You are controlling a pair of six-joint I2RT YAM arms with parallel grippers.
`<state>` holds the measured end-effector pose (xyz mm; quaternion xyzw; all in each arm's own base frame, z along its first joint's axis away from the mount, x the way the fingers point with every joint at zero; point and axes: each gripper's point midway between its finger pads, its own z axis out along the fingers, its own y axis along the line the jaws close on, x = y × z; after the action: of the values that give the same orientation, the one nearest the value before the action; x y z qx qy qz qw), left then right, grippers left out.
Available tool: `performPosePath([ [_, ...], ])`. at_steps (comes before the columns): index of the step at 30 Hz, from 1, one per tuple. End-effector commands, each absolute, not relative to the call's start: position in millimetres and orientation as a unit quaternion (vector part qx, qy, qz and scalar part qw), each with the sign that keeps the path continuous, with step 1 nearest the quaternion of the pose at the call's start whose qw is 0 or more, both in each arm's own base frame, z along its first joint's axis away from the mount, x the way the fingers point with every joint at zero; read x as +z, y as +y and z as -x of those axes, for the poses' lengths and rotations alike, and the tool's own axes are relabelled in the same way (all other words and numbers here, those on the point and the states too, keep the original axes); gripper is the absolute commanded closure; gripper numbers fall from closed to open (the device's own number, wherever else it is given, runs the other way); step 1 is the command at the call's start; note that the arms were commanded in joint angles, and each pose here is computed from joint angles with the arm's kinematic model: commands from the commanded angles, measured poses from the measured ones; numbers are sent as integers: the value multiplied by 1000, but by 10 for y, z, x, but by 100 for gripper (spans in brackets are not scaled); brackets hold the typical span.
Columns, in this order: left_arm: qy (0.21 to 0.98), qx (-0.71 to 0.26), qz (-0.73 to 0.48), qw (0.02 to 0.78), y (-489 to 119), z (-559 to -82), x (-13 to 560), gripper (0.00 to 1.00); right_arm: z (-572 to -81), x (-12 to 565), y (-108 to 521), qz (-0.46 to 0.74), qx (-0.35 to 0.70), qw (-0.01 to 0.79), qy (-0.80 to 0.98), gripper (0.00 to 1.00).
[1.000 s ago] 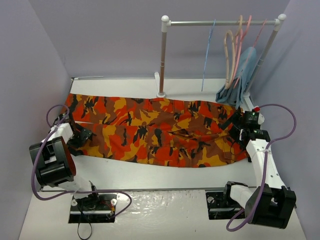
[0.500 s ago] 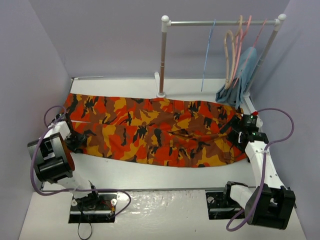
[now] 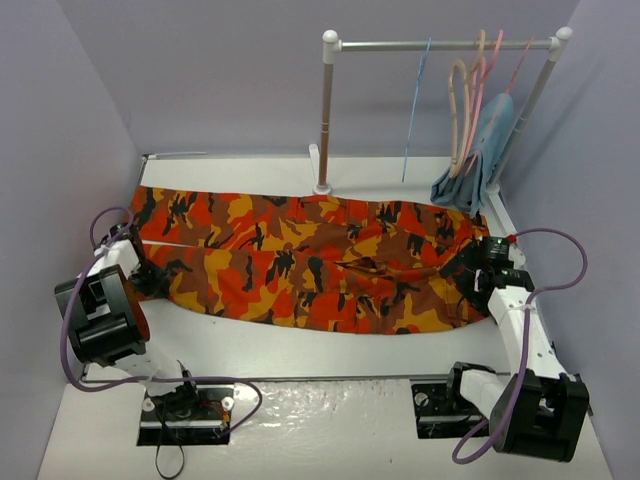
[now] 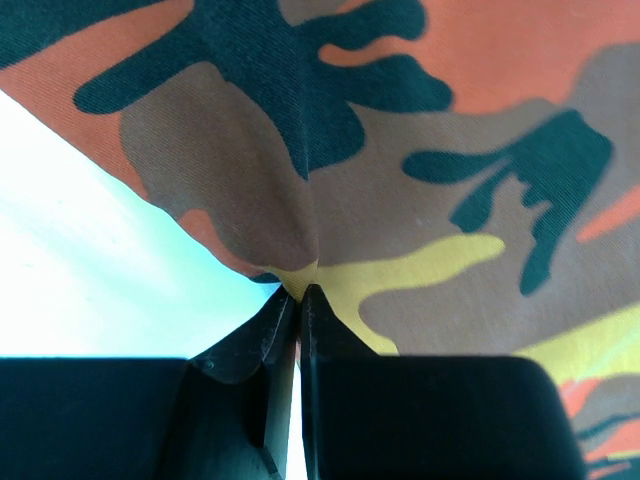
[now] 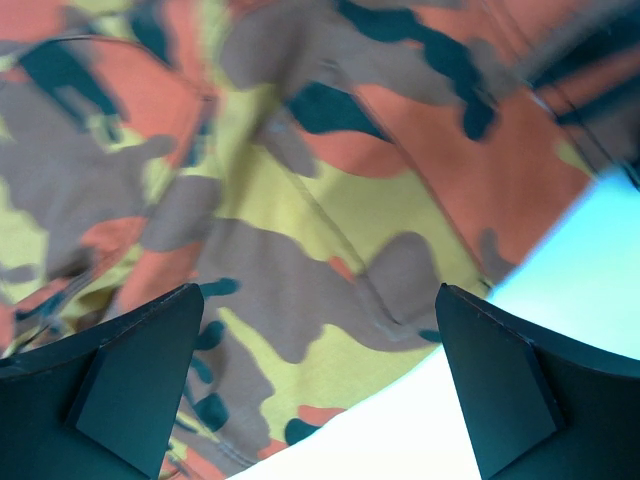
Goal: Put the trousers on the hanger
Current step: Fold the trousers
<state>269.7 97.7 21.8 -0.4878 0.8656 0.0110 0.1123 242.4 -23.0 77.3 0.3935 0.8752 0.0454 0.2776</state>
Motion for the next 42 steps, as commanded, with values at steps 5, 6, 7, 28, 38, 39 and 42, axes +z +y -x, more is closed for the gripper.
performPosePath([
  [5,866,-12,465,185,945,-2766,738,100,-2027,516,-338,-476,-37,211,853,0],
  [6,865,-12,465,190,943,-2761,764,100,-1983,461,-330,-484,-40,202,851,0],
  [7,864,-12,466,193,941,-2751,782,100,-1925,387,-327,-490,-46,190,850,0],
  [28,852,-26,469,231,1000,-2980,1011,100,-1837,-64,-309,-540,-72,131,828,8],
  [38,851,-27,467,239,996,-2966,1079,100,-1885,-45,-360,-527,-82,138,835,93],
  [39,850,-27,467,242,1002,-2970,1105,100,-1913,-22,-369,-526,-81,143,834,94],
  [42,846,-22,468,255,1045,-2974,1231,100,-2134,203,-443,-511,-77,181,837,100],
])
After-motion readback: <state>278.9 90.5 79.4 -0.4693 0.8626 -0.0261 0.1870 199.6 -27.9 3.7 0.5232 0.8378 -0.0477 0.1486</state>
